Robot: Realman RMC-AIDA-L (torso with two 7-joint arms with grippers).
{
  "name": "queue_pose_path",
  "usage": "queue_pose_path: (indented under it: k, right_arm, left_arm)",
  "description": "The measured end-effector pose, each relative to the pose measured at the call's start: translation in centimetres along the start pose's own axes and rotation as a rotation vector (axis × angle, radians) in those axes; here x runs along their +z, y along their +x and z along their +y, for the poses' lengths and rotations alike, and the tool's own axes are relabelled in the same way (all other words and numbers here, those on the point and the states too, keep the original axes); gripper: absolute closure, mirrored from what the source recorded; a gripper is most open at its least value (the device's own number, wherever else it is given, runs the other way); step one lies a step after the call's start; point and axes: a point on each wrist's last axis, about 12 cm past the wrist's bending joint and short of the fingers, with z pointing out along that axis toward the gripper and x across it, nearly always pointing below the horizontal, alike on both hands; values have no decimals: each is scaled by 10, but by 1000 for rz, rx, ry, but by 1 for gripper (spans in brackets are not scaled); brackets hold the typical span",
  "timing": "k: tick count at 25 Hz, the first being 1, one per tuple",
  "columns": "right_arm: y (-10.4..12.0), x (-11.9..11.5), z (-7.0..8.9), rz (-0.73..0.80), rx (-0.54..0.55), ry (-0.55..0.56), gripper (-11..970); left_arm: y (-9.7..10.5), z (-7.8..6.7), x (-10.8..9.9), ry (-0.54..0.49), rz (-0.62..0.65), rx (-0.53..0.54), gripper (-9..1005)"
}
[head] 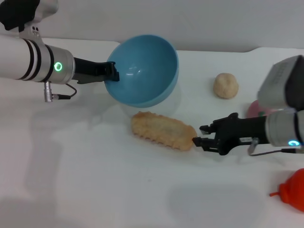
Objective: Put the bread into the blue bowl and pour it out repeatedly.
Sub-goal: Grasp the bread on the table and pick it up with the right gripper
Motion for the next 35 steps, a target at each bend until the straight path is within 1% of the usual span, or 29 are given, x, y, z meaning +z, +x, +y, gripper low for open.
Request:
queue_pose_path:
  k: [4, 7, 11, 15, 16, 21, 27, 32, 35]
  right_arm:
    - [-2, 9, 1, 17, -38, 31, 552]
    - [-8, 14, 3, 15, -61, 44, 551]
    - [-20, 16, 9, -2, -75, -11, 550]
    - [-27, 18, 14, 12, -100, -58, 548]
    - [-27, 19, 14, 21, -104, -62, 548]
    - [-21, 26, 12, 52, -107, -44, 352]
    - [-14, 34, 9, 63, -119, 26, 350]
    - [-7, 49, 18, 54, -100, 57, 361]
    - [-4, 52, 19, 61, -108, 71, 367]
  left_arm:
    - [-2, 0, -1, -9, 6, 10, 997]
    - [-2, 0, -2, -10, 6, 14, 998]
    - [0, 0, -2, -9, 14, 16, 998]
    - [0, 1, -3, -7, 16, 15, 998]
    - [0, 1, -3, -6, 16, 15, 998]
    - [0, 0, -3, -5, 15, 17, 998]
    - [0, 0, -3, -5, 15, 25, 998]
    - [0, 0, -3, -2, 14, 32, 997]
    - [-1, 0, -4, -1, 10, 39, 997]
